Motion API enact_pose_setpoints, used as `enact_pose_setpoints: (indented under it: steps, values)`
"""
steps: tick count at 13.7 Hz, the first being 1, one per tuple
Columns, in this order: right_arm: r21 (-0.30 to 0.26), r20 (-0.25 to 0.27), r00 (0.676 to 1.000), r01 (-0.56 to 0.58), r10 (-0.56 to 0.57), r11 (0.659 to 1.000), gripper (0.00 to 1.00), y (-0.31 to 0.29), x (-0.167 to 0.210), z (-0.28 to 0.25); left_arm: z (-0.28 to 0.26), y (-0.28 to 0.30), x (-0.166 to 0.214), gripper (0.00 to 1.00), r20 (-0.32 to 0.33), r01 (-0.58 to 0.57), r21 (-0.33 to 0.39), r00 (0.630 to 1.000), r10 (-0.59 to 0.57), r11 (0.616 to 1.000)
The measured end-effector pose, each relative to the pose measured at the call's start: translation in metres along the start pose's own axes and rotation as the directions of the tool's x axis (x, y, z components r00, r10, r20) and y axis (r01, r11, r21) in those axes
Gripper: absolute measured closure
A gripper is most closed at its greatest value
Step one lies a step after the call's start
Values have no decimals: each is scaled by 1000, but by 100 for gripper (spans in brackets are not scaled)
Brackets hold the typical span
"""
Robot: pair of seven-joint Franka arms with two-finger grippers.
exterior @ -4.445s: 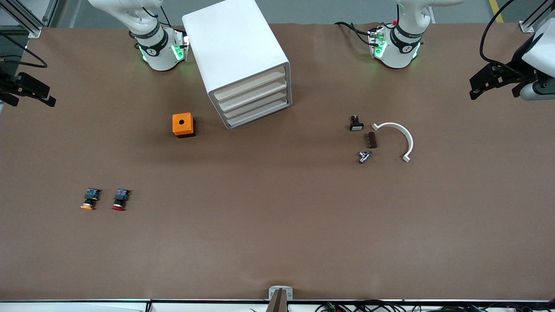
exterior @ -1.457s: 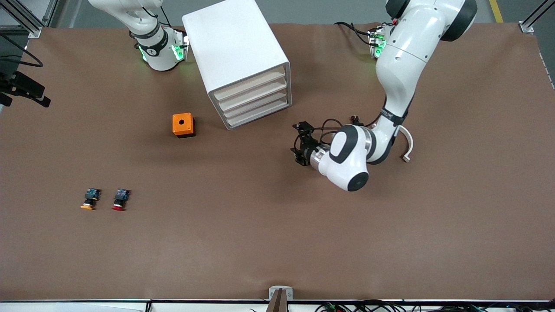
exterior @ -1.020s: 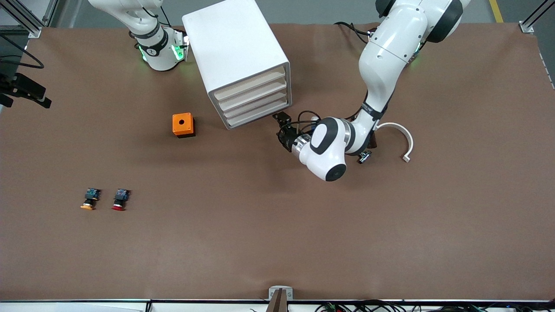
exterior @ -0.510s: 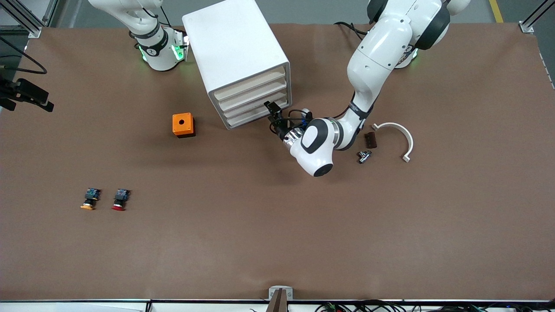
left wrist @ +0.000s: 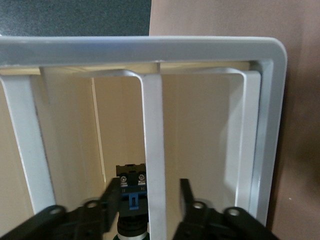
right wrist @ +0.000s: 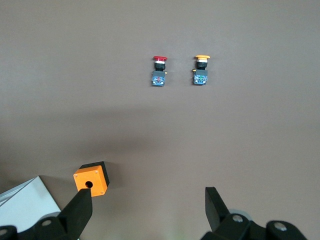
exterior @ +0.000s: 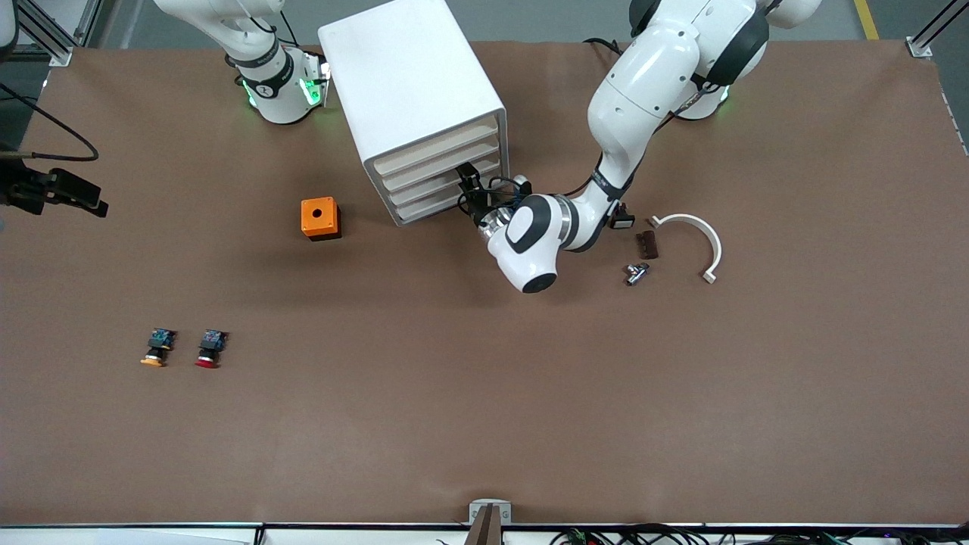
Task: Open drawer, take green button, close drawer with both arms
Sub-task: 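Grasp the drawer handle with the left gripper and pull it open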
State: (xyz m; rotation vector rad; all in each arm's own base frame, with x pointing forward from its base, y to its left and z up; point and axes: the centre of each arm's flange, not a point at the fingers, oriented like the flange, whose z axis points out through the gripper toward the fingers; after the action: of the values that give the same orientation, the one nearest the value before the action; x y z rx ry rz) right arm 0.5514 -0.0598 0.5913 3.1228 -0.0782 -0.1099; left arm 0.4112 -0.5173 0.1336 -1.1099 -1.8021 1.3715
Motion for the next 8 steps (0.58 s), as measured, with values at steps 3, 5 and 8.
enact_pose_setpoints:
  steps: [3, 5, 8]
  values:
    - [-6, 18, 1000, 1, -1, 1000, 0, 0, 6, 10, 0, 4, 1, 71, 0, 6, 1, 1000, -6, 1000]
    - [-11, 32, 999, 1, -1, 1000, 0, 0, 12, 19, -1, 7, 3, 89, 1, 12, 7, 1000, -12, 1000]
    - [-52, 41, 999, 5, -2, 999, 0, 3, 25, 33, -10, 9, 5, 89, 11, 15, 5, 1000, -15, 1000]
